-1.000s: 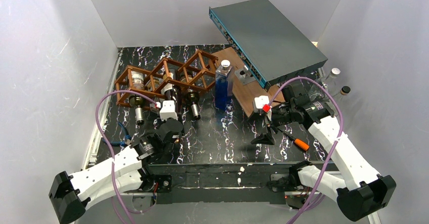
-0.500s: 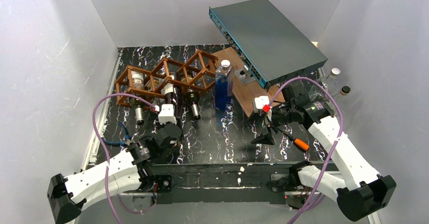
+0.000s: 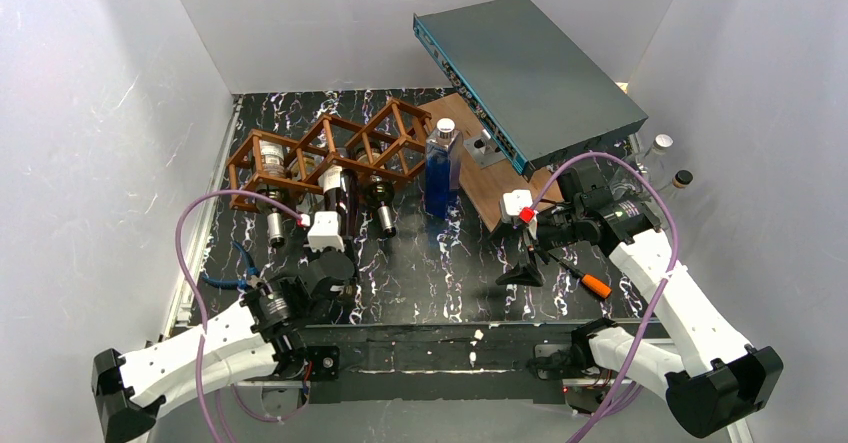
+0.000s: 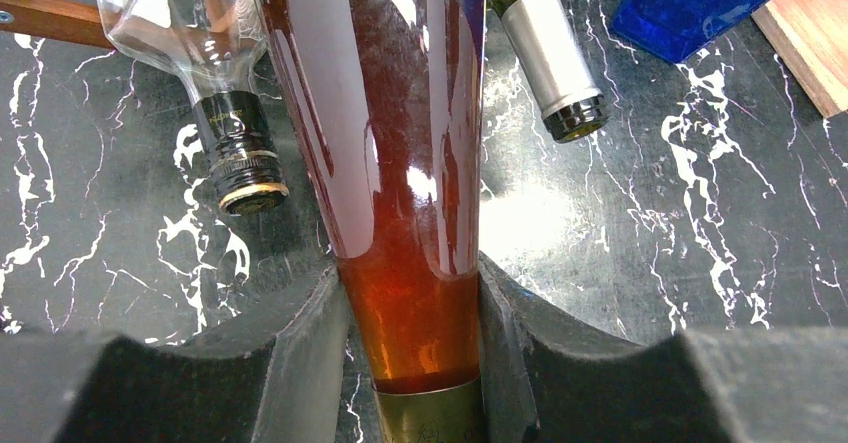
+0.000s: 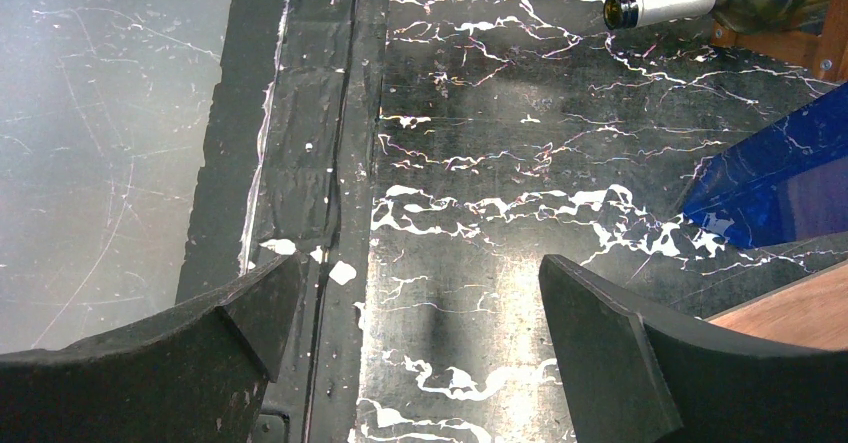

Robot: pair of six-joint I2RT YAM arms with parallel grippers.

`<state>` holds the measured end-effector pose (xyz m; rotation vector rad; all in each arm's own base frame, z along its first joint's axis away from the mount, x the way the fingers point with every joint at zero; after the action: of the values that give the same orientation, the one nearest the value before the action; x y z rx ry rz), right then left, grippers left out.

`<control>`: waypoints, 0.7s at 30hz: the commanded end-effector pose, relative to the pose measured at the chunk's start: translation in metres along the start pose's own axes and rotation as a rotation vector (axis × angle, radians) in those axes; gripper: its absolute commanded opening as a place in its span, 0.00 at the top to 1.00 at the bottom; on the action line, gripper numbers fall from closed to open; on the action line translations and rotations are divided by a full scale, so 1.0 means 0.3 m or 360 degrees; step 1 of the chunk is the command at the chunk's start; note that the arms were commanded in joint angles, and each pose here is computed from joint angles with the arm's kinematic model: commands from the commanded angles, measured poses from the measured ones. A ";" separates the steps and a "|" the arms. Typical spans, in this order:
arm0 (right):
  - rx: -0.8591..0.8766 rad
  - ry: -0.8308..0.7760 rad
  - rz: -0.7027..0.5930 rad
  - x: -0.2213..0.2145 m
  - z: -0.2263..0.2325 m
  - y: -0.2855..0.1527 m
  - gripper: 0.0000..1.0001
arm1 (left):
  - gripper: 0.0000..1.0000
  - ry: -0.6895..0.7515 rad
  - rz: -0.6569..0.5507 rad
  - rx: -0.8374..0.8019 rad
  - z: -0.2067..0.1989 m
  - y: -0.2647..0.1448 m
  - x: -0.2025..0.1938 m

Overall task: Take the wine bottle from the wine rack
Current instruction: Pick up the wine bottle from the wine rack.

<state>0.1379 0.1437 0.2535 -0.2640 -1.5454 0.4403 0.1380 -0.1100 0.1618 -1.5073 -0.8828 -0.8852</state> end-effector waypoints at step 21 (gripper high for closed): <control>0.0003 -0.0049 -0.0043 0.017 0.009 -0.007 0.02 | 1.00 -0.0367 -0.0309 -0.0177 -0.011 -0.117 0.172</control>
<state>0.1379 0.1436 0.2535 -0.2639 -1.5457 0.4406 0.1179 -0.1007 0.1645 -1.5796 -0.8719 -0.8903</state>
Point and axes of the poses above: each gripper's point midway between its finger pads, its own y axis out along the fingers, its own z axis along the line the jaws close on, x = y × z, the point moved 7 cm from there along -y, back along the fingers
